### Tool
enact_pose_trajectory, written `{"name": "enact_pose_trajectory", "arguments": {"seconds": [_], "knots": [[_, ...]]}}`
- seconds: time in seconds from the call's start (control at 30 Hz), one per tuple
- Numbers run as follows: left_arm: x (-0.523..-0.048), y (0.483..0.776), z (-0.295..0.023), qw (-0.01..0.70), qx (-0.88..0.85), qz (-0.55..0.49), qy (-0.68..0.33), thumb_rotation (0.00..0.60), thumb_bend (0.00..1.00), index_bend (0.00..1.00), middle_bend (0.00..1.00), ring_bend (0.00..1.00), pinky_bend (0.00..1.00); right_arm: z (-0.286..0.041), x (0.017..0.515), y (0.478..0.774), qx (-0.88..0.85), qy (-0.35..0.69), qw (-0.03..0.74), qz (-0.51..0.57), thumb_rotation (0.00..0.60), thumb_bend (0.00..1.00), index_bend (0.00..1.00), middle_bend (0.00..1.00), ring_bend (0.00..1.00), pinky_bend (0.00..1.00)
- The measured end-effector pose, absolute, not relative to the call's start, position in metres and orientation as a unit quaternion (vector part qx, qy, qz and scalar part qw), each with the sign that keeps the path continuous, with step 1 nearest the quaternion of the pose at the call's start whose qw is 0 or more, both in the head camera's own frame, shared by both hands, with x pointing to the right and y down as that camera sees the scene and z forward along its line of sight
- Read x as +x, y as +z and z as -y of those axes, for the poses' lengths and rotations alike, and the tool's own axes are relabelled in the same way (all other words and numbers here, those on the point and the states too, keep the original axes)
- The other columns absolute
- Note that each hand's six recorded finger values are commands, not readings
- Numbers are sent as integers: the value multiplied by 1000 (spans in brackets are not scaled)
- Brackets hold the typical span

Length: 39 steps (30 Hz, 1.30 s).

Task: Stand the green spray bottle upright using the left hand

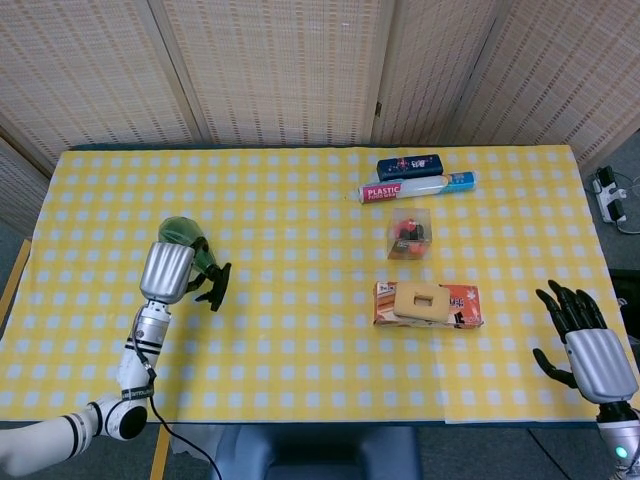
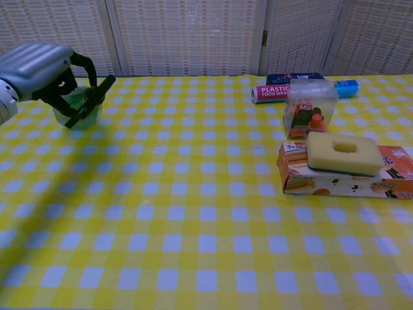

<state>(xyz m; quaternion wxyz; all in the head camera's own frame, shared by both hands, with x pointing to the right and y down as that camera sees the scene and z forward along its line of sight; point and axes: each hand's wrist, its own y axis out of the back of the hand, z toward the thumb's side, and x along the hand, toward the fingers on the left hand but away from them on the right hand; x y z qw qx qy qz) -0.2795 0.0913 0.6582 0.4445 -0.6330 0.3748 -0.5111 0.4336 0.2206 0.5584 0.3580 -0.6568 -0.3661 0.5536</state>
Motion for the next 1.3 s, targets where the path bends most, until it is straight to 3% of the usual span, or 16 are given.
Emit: {"name": "enact_pose_trajectory", "arguments": {"seconds": [0.37, 0.57, 0.77, 1.07, 1.3], "knots": [[-313, 542, -73, 322, -643, -507, -475, 600, 380, 818, 1000, 1000, 1000, -224, 427, 562, -662, 552, 360, 356, 600, 361, 0, 0, 0, 0], [-347, 517, -75, 249, -638, -516, -514, 600, 391, 821, 1000, 1000, 1000, -225, 424, 566, -664, 553, 361, 351, 600, 362, 0, 0, 0, 0], [-362, 514, -83, 178, -658, -503, -532, 600, 391, 821, 1000, 1000, 1000, -224, 422, 569, -665, 554, 360, 348, 600, 361, 0, 0, 0, 0], [-372, 535, -95, 70, -688, -467, -551, 600, 391, 821, 1000, 1000, 1000, -223, 420, 573, -666, 556, 359, 344, 600, 362, 0, 0, 0, 0], [-386, 552, -91, 51, -679, -451, -578, 600, 400, 822, 1000, 1000, 1000, -222, 421, 574, -665, 559, 358, 343, 600, 362, 0, 0, 0, 0]]}}
